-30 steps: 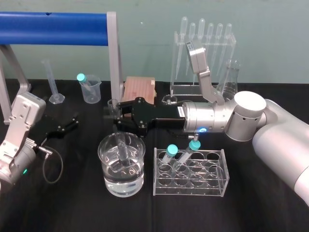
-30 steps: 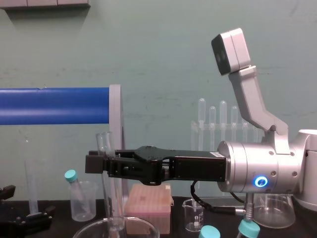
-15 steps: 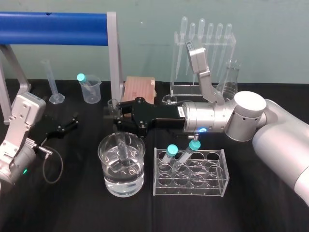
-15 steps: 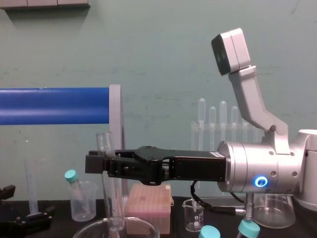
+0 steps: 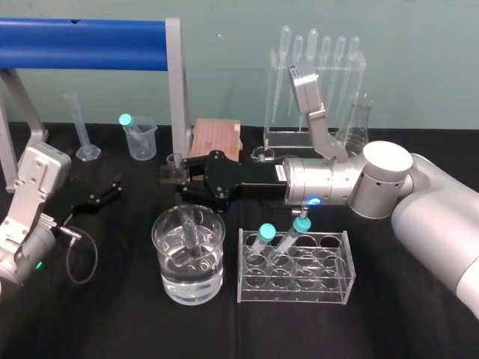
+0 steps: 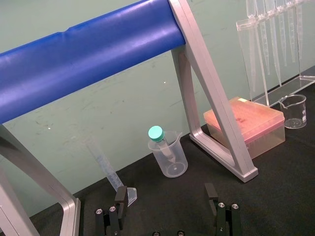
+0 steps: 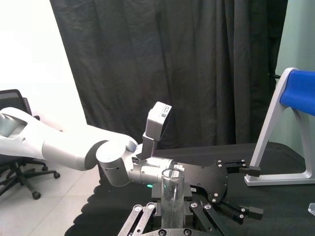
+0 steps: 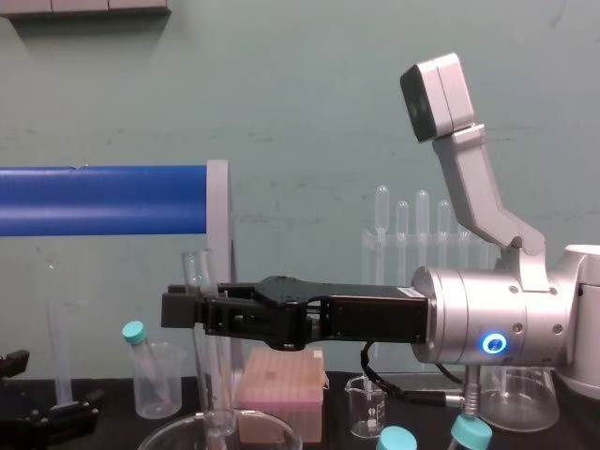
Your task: Hold the test tube with one hand and immerse one end into the beaker, then return it to the test tube rack.
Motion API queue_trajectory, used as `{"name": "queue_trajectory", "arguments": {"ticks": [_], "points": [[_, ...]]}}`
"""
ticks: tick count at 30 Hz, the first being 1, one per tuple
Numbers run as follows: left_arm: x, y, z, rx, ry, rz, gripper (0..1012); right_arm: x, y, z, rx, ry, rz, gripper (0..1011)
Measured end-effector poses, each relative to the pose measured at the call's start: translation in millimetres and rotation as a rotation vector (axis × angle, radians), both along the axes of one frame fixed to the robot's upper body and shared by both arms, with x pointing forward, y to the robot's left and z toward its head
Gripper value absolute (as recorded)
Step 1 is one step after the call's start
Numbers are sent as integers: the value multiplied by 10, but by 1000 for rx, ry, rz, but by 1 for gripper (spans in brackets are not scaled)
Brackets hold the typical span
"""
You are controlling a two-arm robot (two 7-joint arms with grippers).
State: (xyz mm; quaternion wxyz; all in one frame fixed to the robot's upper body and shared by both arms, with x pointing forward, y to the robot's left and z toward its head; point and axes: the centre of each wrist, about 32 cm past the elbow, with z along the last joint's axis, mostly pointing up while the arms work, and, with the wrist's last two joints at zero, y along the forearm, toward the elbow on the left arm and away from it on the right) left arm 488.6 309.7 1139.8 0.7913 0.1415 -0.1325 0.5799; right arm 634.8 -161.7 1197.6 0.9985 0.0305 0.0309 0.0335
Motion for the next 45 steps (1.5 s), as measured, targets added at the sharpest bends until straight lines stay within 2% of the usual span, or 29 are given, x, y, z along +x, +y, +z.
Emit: {"name": "queue_trajectory", "arguments": {"ticks": [45], "points": [[0,0,0,0,0,0,1000,0,0,0,0,0,0,234]]}}
